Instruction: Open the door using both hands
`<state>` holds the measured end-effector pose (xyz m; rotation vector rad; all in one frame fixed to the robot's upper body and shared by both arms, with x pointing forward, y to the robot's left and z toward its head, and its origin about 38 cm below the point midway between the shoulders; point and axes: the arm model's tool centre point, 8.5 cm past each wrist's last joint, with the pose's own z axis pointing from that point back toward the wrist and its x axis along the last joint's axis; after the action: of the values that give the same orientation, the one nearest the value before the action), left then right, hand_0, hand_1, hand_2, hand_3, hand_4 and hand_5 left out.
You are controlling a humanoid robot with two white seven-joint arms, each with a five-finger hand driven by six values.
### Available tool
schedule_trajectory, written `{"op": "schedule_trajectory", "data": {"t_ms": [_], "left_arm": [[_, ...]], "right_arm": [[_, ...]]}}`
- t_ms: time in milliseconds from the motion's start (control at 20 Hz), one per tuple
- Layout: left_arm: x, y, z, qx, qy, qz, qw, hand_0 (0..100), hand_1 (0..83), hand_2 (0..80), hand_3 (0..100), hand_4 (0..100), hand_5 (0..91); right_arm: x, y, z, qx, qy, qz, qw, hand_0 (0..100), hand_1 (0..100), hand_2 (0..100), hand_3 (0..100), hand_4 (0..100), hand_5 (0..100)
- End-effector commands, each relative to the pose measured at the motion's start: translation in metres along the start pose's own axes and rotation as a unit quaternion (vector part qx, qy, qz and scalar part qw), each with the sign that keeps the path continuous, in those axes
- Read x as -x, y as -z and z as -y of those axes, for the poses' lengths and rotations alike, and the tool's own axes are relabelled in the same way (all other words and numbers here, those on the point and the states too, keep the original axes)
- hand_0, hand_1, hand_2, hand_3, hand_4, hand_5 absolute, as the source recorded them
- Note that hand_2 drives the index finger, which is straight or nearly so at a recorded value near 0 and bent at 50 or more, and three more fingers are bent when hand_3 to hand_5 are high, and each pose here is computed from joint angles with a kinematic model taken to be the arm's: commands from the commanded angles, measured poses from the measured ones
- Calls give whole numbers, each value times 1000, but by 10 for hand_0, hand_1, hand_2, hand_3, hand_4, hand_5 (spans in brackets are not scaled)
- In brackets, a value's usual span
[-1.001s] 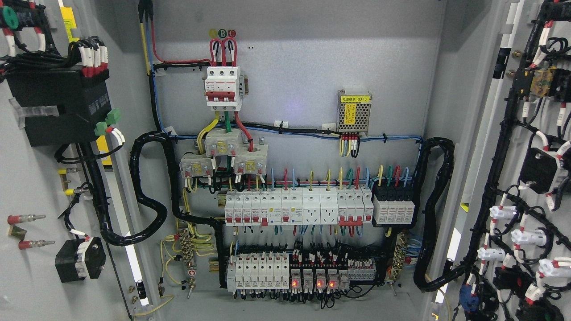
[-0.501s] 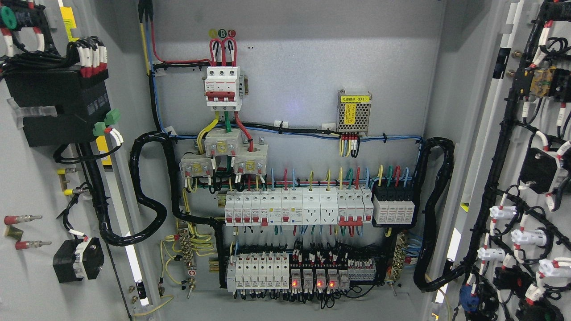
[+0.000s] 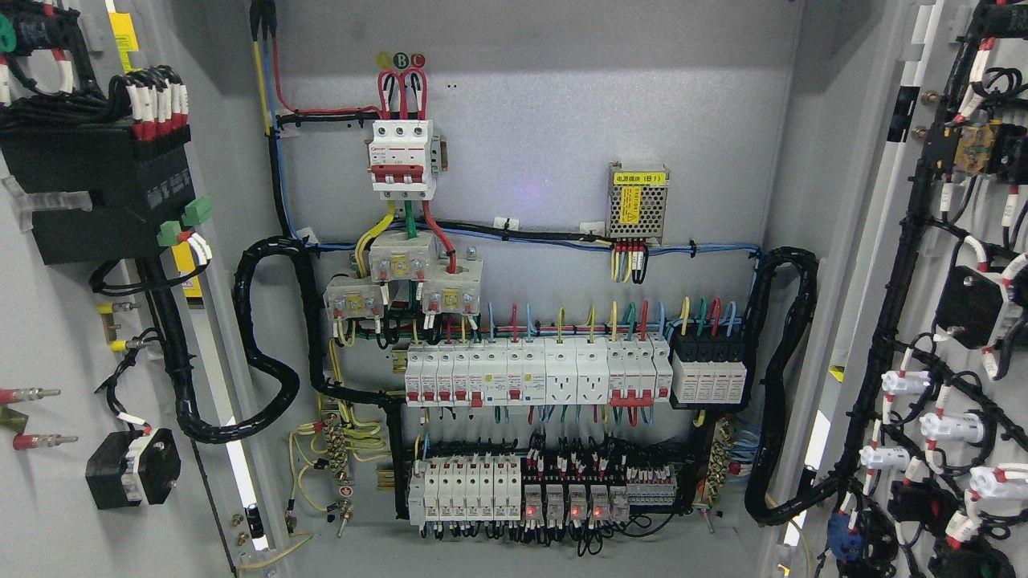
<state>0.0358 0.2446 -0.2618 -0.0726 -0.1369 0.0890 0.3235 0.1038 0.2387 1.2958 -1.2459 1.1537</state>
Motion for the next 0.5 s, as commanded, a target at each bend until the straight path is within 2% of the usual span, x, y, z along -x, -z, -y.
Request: {"op": "schedule_trajectory", "data": {"t_ms": [0, 100, 250, 350, 451], "left_arm": [[7, -1, 2, -2, -1, -10, 1000, 0, 0, 0, 0, 0, 0], [7, -1, 2, -2, -1, -10, 1000, 0, 0, 0, 0, 0, 0], [-6, 2, 9, 9, 0, 8, 1000, 0, 0, 0, 0, 0, 0], [-29, 4, 22, 37, 3, 54, 998, 0, 0, 0, 0, 0, 0], [-41, -4, 20, 66, 8, 121, 990, 0, 0, 0, 0, 0, 0]], "right_arm": [[24, -91, 54, 155, 49, 27, 986, 215, 82, 0, 0, 0, 0], [31, -132, 58, 232, 51, 38, 971, 214, 82, 0, 0, 0, 0], [34, -183, 45, 299, 11, 67, 952, 215, 83, 0, 0, 0, 0], [40, -222, 34, 340, -12, 75, 937, 215, 84, 0, 0, 0, 0], [51, -262, 18, 382, -26, 72, 921, 215, 84, 0, 0, 0, 0]]}}
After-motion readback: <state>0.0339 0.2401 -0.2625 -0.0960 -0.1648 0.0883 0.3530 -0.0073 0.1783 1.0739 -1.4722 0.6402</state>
